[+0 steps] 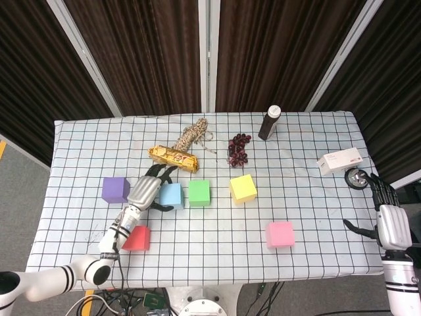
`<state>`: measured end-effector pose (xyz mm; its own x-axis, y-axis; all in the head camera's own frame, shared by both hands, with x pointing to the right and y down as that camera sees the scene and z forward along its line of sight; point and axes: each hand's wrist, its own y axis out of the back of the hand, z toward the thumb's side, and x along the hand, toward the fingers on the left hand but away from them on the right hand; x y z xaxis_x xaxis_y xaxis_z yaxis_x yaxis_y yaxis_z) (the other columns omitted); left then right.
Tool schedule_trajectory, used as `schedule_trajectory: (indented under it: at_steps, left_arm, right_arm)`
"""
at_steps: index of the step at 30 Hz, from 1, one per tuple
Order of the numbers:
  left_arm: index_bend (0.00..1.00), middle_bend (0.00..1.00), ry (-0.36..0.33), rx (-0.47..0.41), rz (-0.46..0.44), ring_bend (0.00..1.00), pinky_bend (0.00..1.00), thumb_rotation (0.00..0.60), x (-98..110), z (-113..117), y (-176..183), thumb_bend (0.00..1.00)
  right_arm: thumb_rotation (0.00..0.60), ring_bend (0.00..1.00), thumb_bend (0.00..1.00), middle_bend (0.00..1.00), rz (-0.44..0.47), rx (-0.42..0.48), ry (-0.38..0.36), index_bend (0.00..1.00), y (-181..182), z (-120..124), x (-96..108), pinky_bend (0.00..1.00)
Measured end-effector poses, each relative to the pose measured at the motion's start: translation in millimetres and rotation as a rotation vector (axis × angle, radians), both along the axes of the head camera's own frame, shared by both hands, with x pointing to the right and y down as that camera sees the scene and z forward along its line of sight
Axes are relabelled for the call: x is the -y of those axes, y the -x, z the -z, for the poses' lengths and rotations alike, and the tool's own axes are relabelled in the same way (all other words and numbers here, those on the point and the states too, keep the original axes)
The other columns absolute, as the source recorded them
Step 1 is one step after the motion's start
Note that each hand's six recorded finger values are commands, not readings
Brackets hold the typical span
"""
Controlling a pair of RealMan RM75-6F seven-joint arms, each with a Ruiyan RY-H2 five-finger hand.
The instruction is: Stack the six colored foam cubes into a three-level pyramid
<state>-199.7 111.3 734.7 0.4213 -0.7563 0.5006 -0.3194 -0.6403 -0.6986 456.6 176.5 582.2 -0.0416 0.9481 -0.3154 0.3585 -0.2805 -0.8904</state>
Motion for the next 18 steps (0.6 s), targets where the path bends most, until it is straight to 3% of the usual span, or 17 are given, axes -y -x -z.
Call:
schedule_trajectory:
  at_steps: [18]
  left_arm:
    - [0.08, 0.44, 0.005, -0.019, 0.002, 0.06, 0.03, 0.6, 6.5, -4.6, -17.0, 0.06]
  right_arm:
    - [0.6, 0.0, 0.01, 0.0, -0.01, -0.002, 0.006, 0.0, -5.9, -3.2, -1.8, 0.0]
